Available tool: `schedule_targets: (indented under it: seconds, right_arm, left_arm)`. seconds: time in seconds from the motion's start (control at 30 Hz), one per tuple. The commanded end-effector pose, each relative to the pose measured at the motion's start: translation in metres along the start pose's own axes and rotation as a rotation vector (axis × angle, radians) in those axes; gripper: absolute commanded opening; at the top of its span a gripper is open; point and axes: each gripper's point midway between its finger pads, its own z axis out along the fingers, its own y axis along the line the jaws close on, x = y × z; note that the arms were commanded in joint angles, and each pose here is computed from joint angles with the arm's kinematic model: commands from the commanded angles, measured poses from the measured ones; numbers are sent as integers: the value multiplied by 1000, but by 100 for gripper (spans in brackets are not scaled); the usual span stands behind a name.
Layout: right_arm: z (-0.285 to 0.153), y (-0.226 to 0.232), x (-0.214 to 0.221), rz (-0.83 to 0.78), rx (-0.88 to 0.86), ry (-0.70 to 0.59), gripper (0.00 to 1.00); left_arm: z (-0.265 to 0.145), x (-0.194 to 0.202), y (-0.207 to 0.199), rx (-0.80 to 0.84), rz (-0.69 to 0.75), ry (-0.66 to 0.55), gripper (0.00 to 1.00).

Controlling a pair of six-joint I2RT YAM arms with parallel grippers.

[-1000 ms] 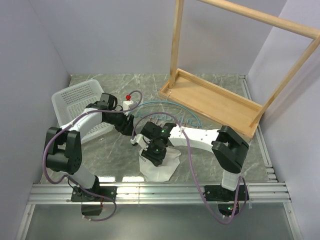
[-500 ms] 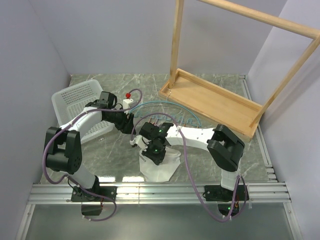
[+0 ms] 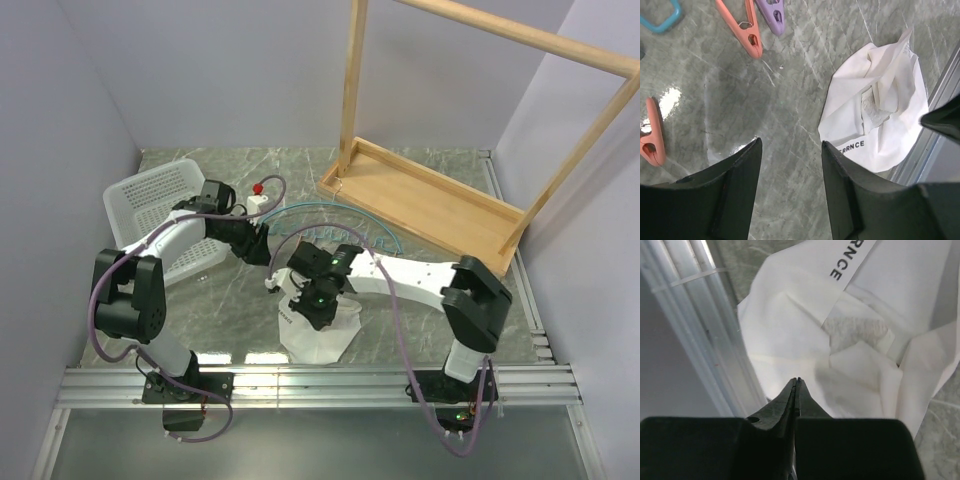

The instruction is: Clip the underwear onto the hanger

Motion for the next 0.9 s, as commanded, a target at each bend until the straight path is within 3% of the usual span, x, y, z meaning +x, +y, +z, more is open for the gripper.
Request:
schedule_targets:
  seconds: [0.0, 0.2, 0.27, 0.3, 0.4, 0.87]
  right_arm:
    - [-33, 17, -5, -45, -11, -90, 0]
    - [-35, 16, 10, -57, 18, -104, 0]
    - [-34, 13, 6, -48, 32, -114, 11]
    - [-32, 12, 0, -47, 31, -119, 25]
    - [-23, 8, -9, -20, 27, -107, 39]
    - [14, -11, -12, 22, 41, -12, 43]
  left_arm:
    - [0, -14, -14, 50, 72, -20, 56]
    - [17, 0, -37, 120, 98, 30, 52]
    - [19, -1, -39, 130, 80, 28, 53]
    - [21, 0, -38, 137, 67, 33, 53]
    - [21, -4, -36, 133, 63, 30, 54]
    - [14, -7, -23, 112, 42, 14, 56]
